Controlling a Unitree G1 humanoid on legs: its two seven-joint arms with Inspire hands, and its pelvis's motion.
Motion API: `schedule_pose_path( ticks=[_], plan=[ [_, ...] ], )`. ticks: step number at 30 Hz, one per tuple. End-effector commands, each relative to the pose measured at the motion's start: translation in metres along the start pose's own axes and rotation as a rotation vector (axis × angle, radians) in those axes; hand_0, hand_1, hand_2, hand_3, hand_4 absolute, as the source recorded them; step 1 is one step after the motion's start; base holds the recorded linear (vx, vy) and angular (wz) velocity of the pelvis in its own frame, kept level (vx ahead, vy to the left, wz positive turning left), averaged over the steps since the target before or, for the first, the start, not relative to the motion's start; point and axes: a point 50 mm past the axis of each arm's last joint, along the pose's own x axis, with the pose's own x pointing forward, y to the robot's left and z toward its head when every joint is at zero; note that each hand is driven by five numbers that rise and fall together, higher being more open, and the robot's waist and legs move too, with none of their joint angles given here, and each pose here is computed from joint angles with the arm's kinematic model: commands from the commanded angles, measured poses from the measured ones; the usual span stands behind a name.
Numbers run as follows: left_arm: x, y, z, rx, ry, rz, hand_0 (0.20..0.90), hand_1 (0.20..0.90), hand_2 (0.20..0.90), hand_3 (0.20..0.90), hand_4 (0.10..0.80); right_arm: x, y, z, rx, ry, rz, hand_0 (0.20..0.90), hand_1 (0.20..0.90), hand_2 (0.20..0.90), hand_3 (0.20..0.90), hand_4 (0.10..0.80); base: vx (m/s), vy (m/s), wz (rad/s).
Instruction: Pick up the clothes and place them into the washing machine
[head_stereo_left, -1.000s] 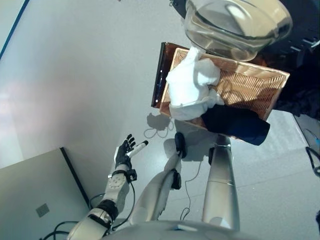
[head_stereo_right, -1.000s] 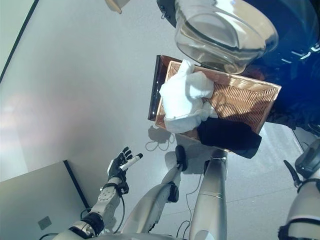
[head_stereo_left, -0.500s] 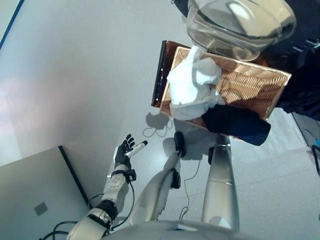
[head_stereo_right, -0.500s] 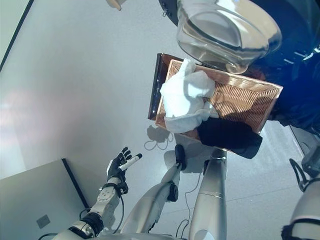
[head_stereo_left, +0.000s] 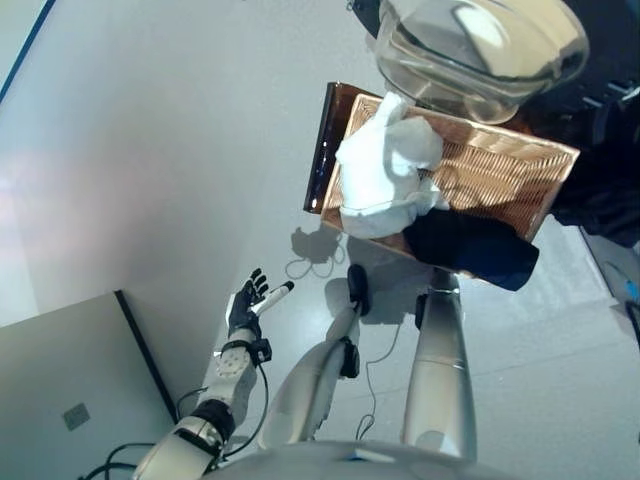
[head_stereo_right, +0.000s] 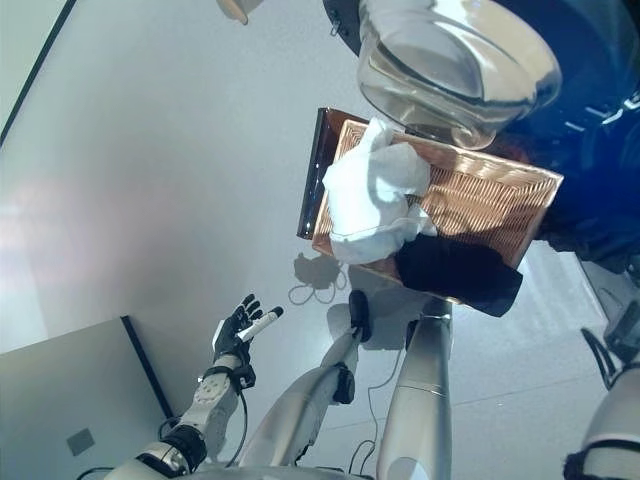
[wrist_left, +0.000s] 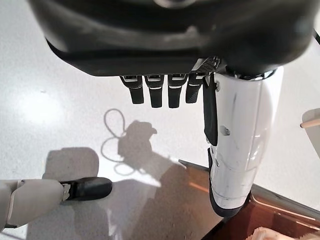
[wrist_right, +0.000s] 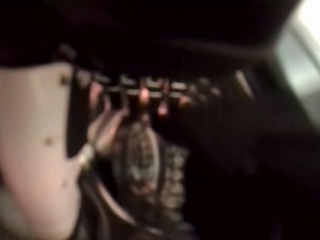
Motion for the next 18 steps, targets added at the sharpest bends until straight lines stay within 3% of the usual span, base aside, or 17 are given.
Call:
schedule_pose_path(
  ticks=[1,6,18],
  plan=[
    [-0.010,0.053,-0.007,0.023,0.000,0.158,0.900,0.900,0.900,0.900,0.800,0.002,0.008,0.042,-0.357,-0.349,0.149,0.900,0.900,0.900,0.900,0.800,-0.039,0.017,0.03],
    [-0.009,0.055,-0.004,0.028,-0.017,0.161,0.900,0.900,0.900,0.900,0.800,-0.010,0.014,-0.008,-0.604,-0.317,0.258,0.900,0.900,0.900,0.900,0.800,-0.028,0.027,0.03],
    [-0.001,0.058,0.014,0.031,-0.081,0.192,0.900,0.900,0.900,0.900,0.800,-0.054,0.032,-0.084,-0.733,-0.237,0.450,0.900,0.900,0.900,0.900,0.800,-0.019,0.028,0.01]
  ],
)
